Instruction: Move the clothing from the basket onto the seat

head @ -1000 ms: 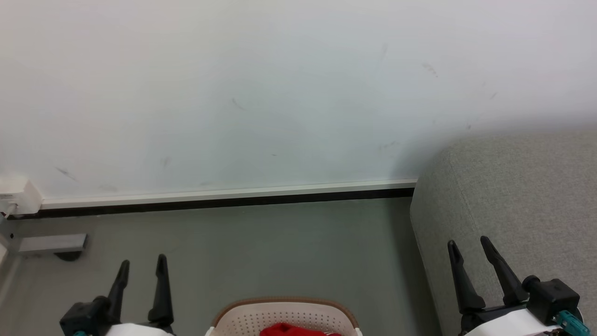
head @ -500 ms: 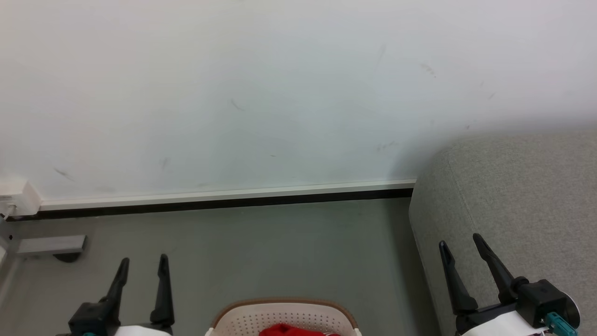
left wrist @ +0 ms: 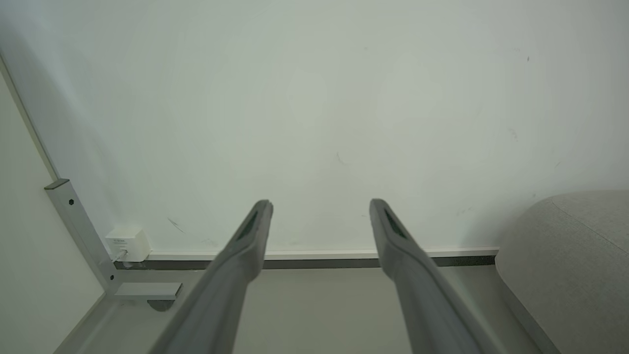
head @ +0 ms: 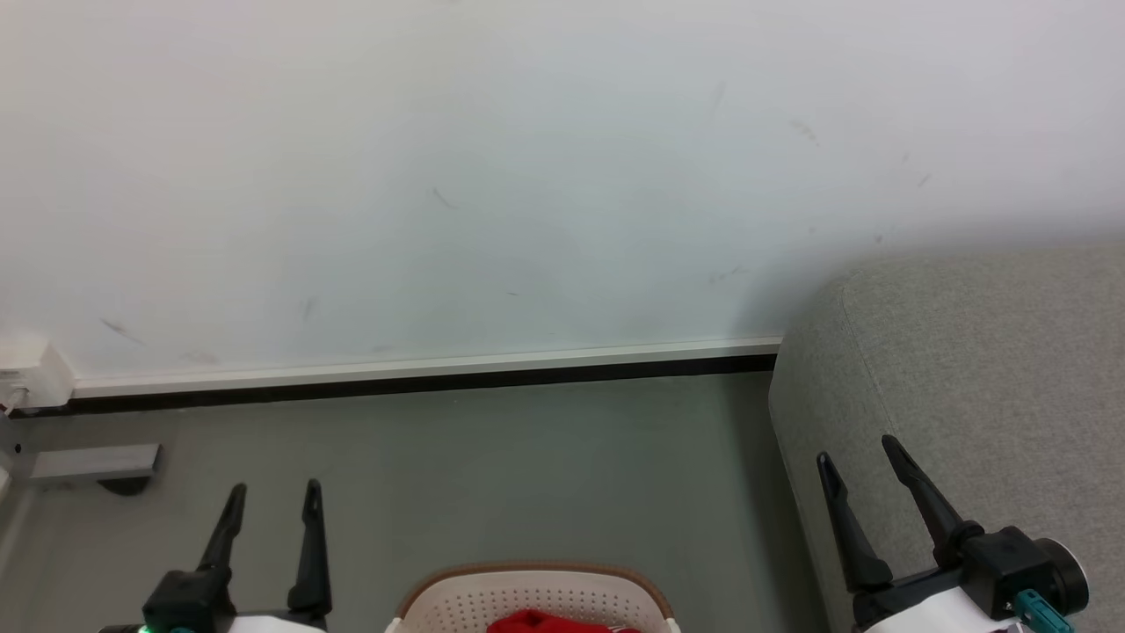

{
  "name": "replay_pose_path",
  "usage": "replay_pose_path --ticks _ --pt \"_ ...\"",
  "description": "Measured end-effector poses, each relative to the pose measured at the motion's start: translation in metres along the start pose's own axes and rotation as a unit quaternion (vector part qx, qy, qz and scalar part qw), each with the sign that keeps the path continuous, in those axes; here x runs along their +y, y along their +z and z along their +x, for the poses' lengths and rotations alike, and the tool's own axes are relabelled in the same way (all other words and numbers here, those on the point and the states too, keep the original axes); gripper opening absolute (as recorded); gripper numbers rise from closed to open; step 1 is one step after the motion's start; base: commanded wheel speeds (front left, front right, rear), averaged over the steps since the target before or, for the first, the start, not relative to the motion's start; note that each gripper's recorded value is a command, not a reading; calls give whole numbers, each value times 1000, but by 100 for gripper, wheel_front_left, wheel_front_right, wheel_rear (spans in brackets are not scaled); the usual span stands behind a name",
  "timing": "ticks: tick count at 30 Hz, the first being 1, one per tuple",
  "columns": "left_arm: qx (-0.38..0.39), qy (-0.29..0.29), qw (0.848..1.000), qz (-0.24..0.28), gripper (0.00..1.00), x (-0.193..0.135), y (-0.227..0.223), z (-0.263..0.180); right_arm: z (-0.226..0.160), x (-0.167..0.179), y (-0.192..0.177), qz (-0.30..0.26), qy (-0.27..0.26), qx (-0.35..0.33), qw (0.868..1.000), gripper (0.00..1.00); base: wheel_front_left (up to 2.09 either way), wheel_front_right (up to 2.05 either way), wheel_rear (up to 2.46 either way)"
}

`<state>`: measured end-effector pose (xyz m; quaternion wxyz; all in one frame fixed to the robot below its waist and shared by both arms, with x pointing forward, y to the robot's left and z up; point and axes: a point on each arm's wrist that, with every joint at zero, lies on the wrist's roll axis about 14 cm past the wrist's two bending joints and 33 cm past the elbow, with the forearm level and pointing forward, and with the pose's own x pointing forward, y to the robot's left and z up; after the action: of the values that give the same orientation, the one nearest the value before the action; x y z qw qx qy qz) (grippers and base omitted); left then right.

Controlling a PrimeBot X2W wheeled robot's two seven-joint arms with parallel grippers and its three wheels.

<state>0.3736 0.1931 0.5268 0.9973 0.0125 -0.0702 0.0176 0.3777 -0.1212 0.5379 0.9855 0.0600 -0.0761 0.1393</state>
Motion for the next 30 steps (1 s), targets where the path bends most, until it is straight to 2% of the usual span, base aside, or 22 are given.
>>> replay_pose_path --ticks 20,30 --pt "9 -8 1000 -2 100 -5 -6 3 -1 -10 1 4 -18 -2 1000 100 0 0 0" --pt "34 -32 998 -42 100 -22 -25 11 3 -31 3 -9 -38 -4 999 100 0 0 0"
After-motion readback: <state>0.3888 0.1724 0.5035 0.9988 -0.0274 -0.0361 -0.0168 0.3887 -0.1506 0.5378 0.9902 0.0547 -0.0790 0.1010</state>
